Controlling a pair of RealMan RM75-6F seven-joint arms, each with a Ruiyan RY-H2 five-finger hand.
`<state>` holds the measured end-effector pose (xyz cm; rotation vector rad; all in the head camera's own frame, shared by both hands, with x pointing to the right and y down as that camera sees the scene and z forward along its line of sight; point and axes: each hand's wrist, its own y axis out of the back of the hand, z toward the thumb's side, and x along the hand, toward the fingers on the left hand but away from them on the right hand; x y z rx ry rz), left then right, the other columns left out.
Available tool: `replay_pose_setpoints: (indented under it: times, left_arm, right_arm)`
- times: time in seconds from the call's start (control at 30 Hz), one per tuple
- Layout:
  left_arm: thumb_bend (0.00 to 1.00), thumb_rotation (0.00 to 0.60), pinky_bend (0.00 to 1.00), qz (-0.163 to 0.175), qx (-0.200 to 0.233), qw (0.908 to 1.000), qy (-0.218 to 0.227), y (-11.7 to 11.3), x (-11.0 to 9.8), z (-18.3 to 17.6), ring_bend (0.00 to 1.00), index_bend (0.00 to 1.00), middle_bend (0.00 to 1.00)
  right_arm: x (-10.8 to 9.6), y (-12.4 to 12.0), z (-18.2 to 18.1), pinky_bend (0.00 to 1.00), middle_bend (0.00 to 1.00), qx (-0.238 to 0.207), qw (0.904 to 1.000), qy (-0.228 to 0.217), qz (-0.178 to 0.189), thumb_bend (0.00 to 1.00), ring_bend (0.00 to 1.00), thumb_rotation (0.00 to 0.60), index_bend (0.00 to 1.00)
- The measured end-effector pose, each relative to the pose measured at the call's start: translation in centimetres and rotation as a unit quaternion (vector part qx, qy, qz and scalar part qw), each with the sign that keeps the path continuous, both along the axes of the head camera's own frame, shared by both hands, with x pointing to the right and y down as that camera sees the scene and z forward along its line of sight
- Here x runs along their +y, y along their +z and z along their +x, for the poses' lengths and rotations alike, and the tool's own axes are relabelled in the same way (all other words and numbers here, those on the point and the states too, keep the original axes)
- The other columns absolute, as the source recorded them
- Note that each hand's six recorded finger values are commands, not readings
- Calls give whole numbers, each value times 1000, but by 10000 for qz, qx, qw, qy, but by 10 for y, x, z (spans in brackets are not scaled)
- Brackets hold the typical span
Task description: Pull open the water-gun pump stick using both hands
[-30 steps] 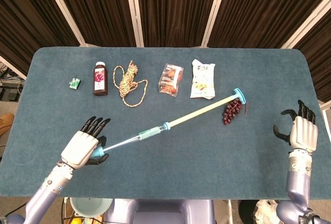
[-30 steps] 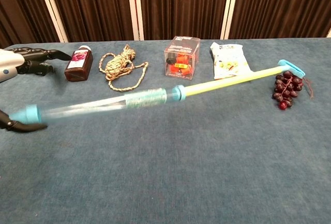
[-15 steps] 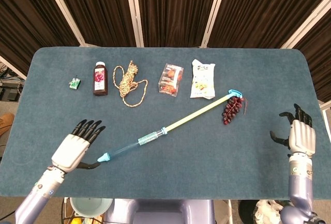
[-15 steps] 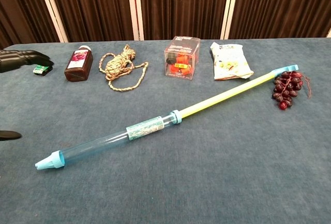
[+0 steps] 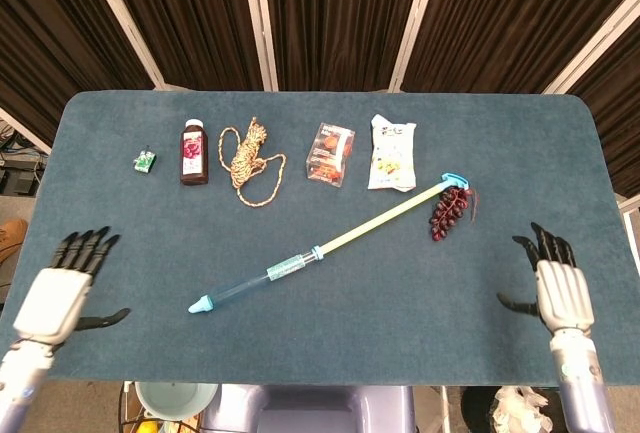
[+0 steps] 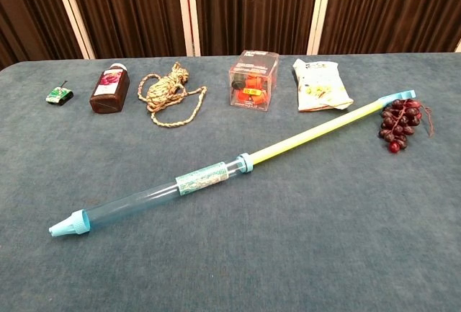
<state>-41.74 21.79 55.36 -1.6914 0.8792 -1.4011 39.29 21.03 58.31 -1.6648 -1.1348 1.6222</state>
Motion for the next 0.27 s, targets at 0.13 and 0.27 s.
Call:
replay_pose_setpoints:
  times: [0.13, 0.27]
  left_arm:
    - [0, 600, 10, 26, -81, 9998, -155, -9, 15, -26, 0, 0, 0]
    - [0, 600, 9, 15, -155, 9996, -231, -17, 30, -44, 0, 0, 0]
  right_arm:
    - [14, -11, 5, 0, 0, 77, 9995, -295, 56, 163, 0, 600, 131]
    - [24, -22, 17, 0, 0, 228, 9981, -542, 205, 166, 0, 600, 131]
